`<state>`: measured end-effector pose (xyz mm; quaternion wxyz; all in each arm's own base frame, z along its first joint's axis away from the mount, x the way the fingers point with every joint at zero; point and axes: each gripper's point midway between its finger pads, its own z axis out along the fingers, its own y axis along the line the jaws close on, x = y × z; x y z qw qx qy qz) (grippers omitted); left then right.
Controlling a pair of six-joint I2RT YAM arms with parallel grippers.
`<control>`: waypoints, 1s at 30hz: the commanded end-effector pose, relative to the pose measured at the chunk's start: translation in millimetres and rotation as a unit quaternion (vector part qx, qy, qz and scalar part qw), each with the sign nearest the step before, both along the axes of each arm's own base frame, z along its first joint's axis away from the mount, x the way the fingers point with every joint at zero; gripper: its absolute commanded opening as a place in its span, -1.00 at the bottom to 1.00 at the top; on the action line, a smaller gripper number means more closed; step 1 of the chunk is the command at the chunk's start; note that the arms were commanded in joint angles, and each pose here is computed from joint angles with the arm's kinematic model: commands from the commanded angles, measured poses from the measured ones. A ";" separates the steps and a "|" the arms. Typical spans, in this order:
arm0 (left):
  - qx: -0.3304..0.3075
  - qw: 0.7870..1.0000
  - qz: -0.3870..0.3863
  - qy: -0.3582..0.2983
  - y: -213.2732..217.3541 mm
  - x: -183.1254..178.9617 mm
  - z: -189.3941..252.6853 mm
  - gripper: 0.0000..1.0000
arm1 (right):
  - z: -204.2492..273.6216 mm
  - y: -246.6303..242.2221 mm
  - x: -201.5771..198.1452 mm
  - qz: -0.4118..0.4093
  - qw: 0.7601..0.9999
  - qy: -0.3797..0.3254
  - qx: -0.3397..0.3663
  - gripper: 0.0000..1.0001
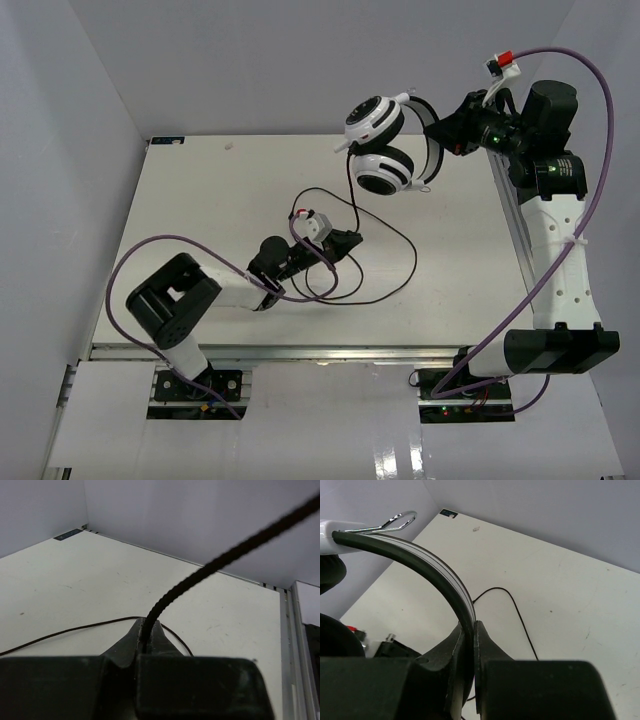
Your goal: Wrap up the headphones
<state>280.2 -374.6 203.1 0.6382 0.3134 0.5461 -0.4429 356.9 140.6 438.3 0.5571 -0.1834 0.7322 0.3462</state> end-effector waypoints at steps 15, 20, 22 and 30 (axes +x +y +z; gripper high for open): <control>0.120 0.993 -0.014 0.001 85.2 40.6 38.1 -1.00 | 11.6 52.9 -108.6 0.289 0.946 -0.130 -0.073 -0.85; 0.153 0.984 0.010 0.090 100.7 76.7 49.4 -1.00 | -63.6 65.7 -116.9 0.270 0.913 -0.162 -0.260 -0.85; 0.160 0.981 0.007 0.109 104.7 76.2 64.4 -1.00 | -100.9 48.3 -98.8 0.206 0.912 -0.140 -0.327 -0.85; 0.178 0.969 -0.042 0.168 112.2 35.0 89.5 -1.00 | -86.1 -3.3 -28.3 -0.074 0.901 -0.170 -0.392 -0.85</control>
